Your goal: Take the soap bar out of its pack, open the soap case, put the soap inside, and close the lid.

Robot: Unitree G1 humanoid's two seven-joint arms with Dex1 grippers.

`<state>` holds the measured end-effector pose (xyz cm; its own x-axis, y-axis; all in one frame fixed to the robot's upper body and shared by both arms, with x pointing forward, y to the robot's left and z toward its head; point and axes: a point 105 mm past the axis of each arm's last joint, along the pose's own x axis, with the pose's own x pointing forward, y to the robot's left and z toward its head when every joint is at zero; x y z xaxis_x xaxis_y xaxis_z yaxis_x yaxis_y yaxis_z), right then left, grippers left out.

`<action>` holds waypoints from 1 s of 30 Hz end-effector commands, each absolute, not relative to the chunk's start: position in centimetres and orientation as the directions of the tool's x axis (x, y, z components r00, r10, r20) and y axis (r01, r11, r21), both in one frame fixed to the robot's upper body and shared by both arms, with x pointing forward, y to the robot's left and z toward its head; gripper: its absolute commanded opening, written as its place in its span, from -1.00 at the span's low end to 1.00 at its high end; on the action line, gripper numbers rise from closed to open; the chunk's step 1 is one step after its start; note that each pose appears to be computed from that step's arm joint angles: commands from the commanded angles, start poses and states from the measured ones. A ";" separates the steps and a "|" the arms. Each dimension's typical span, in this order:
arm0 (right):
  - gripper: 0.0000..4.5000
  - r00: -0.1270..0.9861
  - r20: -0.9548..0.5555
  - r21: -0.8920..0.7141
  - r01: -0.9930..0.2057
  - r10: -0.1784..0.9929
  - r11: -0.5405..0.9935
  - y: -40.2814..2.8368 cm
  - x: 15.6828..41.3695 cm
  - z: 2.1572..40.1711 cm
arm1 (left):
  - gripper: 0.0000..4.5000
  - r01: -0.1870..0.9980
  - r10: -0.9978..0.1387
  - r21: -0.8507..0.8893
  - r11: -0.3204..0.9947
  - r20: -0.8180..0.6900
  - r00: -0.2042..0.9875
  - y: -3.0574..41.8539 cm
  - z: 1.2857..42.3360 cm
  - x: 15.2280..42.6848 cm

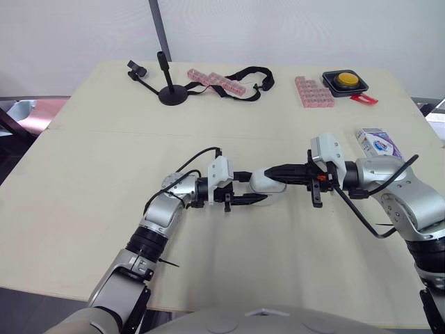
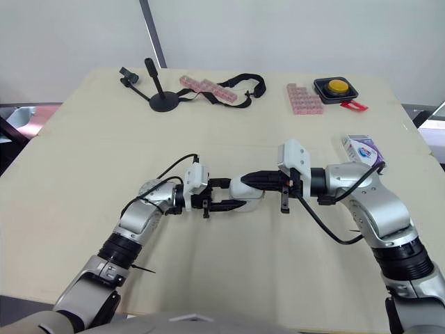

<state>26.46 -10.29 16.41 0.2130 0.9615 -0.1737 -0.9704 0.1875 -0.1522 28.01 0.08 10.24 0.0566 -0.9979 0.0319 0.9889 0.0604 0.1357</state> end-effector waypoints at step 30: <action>0.99 0.234 -0.072 -0.282 -0.937 0.970 0.205 -17.1 22.9 12.1 | -0.17 0.695 -0.995 -0.716 0.056 -0.101 -0.024 2.9 11.2 25.2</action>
<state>22.76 -16.99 11.67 0.2250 0.9715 -0.0749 -0.9465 0.1997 -0.2535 25.63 2.93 9.65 0.0036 -0.9899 -0.1420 0.7017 0.1037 -0.7049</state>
